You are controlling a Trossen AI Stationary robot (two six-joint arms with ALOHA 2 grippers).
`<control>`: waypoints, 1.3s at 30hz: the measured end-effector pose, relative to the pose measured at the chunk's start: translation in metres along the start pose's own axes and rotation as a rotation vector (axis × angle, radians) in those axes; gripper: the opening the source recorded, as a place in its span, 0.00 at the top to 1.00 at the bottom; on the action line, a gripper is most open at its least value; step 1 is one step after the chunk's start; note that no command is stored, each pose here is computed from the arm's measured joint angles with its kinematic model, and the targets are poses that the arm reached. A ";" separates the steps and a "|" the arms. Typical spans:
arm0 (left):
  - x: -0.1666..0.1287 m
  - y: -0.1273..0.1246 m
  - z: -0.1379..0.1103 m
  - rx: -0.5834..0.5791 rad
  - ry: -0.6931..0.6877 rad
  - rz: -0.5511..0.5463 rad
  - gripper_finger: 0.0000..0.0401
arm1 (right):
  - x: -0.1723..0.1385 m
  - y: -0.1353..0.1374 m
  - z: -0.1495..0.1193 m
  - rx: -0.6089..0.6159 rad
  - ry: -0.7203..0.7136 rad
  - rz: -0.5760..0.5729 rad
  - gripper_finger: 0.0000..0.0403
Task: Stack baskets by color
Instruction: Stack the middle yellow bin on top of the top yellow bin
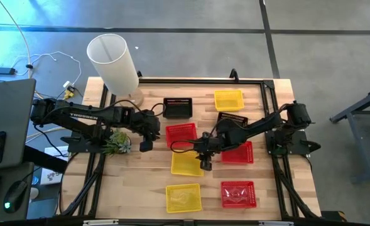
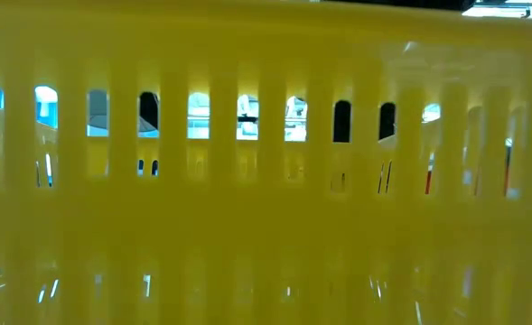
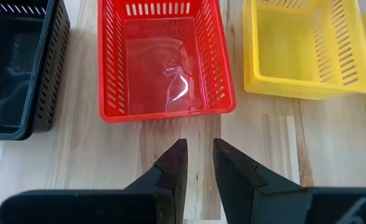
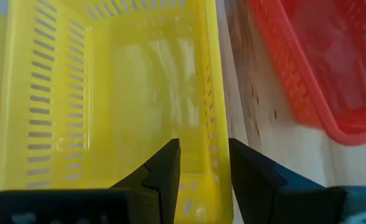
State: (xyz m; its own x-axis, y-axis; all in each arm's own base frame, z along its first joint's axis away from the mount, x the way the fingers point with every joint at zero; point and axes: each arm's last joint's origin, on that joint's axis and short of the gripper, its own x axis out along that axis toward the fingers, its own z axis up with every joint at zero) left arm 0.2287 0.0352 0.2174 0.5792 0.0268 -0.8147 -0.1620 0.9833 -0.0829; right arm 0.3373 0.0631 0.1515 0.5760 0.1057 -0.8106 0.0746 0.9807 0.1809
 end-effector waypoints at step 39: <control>0.000 0.000 0.000 0.000 0.002 0.000 0.84 | -0.137 -0.017 0.011 -0.158 -0.166 -0.212 1.00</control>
State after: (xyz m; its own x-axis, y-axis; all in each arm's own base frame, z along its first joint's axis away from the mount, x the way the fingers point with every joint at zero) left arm 0.2287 0.0352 0.2173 0.5779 0.0269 -0.8157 -0.1622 0.9833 -0.0825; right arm 0.2659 0.0298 0.2649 0.6872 -0.1198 -0.7165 0.0878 0.9928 -0.0817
